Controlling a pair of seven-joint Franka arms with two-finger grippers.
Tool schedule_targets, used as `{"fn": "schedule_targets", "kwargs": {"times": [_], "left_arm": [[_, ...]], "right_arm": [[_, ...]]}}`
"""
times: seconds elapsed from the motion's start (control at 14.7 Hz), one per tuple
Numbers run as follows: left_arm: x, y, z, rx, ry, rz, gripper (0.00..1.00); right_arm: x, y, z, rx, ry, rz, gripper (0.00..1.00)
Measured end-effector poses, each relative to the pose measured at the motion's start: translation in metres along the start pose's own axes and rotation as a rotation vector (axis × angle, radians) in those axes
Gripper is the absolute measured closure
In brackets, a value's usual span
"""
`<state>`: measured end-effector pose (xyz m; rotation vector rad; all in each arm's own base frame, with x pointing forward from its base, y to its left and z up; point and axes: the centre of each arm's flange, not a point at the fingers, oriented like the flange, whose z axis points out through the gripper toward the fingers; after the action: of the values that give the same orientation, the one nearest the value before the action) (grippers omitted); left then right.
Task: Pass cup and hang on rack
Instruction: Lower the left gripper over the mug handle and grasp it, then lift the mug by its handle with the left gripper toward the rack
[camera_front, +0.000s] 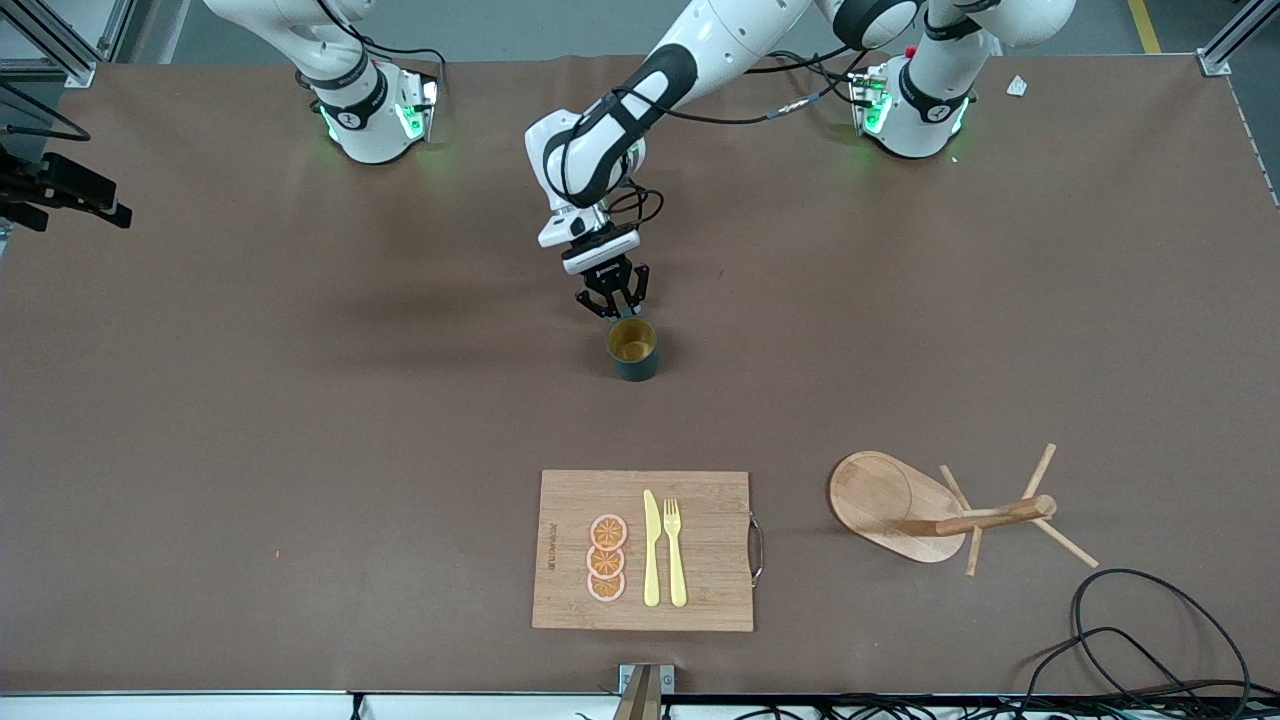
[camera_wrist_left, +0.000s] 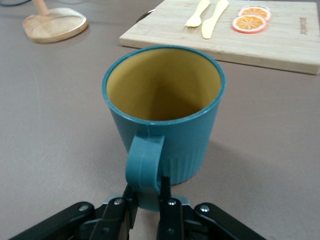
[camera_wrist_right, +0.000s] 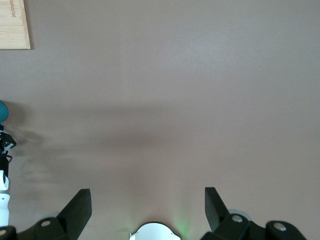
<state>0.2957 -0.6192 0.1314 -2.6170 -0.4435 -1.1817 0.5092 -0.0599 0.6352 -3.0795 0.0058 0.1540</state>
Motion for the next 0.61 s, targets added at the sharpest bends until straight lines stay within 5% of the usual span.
{"fn": "schedule_targets", "kwargs": {"times": [0.34,0.61], "left_arm": [[0.049,0.022,-0.034,0.012,-0.112,-0.024,0.79],[0.176,0.021,-0.076,0.018,-0.272,-0.204,0.79]], "right_arm": [[0.0,0.001,0.0,-0.008,0.002,0.003,0.0],[0.001,0.001,-0.001,-0.019,0.013,0.002,0.0]]}}
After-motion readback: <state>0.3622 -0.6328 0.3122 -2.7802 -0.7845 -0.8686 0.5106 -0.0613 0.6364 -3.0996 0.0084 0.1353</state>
